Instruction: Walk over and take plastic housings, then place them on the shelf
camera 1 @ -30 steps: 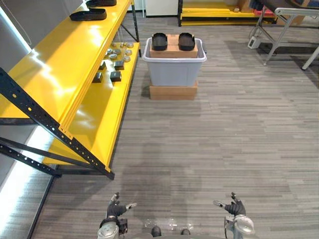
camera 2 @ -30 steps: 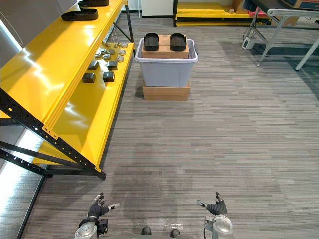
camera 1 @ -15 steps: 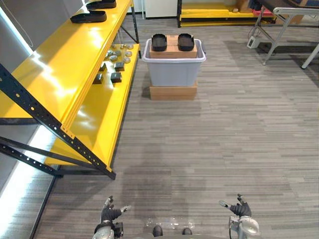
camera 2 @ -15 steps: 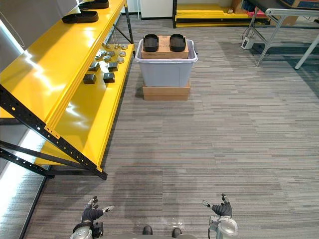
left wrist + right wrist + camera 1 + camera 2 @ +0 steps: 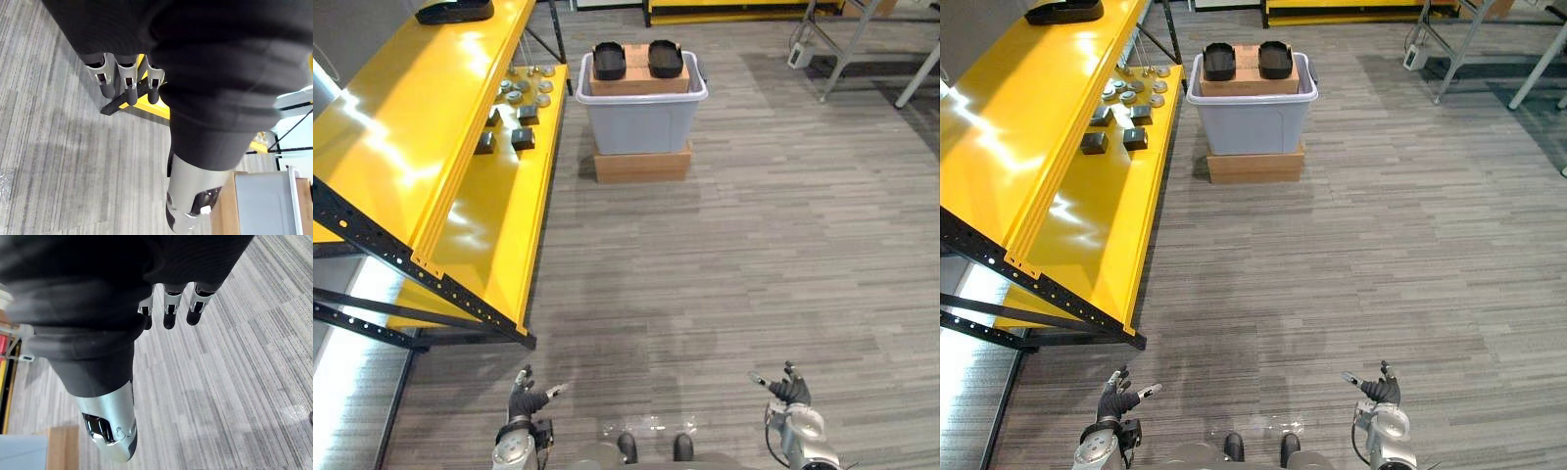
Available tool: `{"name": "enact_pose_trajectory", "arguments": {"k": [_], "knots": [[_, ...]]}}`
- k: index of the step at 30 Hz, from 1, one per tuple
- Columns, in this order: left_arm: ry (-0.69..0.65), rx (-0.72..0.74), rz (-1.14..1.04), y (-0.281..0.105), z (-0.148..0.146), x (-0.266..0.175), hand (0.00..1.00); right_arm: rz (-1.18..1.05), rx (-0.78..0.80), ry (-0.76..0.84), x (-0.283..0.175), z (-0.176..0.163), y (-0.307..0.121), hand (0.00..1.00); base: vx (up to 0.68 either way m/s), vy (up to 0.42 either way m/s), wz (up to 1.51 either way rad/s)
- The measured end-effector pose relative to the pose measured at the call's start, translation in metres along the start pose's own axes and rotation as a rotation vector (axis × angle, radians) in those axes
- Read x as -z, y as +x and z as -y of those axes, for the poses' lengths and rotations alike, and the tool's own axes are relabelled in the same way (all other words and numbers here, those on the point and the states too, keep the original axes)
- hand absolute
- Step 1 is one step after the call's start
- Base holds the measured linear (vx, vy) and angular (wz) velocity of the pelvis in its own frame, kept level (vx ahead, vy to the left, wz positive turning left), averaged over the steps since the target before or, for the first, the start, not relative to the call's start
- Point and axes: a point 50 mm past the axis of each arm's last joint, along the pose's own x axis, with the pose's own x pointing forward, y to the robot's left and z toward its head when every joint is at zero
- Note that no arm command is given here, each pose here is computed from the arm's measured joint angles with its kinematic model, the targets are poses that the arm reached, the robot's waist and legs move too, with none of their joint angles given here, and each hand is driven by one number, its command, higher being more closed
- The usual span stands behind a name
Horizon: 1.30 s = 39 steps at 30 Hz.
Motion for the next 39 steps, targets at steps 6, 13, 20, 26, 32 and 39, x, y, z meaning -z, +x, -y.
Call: {"name": "enact_pose_trajectory", "arguments": {"k": [6, 13, 20, 26, 32, 39], "knots": [[0.001, -0.007, 0.056, 0.01, 0.004, -0.019, 0.0, 0.058, -0.007, 0.012, -0.025, -0.002, 0.008, 0.0, 0.36, -0.023, 0.16], [-0.015, -0.008, 0.049, 0.012, 0.012, -0.019, 0.0, 0.088, 0.012, 0.029, -0.036, -0.005, 0.011, 0.0, 0.58, -0.264, 0.34], [-0.034, -0.015, 0.019, 0.008, 0.012, -0.01, 0.0, 0.089, -0.029, 0.009, -0.03, -0.018, 0.006, 0.0, 0.52, -0.216, -0.08], [-0.053, -0.007, 0.01, 0.007, 0.017, -0.009, 0.0, 0.047, 0.014, 0.077, -0.021, -0.01, 0.007, 0.0, 0.48, 0.018, -0.18], [-0.069, 0.008, 0.008, 0.007, 0.025, -0.01, 0.0, 0.003, 0.011, 0.114, -0.007, -0.016, 0.001, 0.0, 0.57, 0.129, -0.06], [-0.05, 0.002, 0.005, 0.007, 0.02, -0.009, 0.0, -0.046, -0.025, 0.137, 0.017, -0.028, -0.014, 0.0, 0.54, 0.091, 0.19]]}}
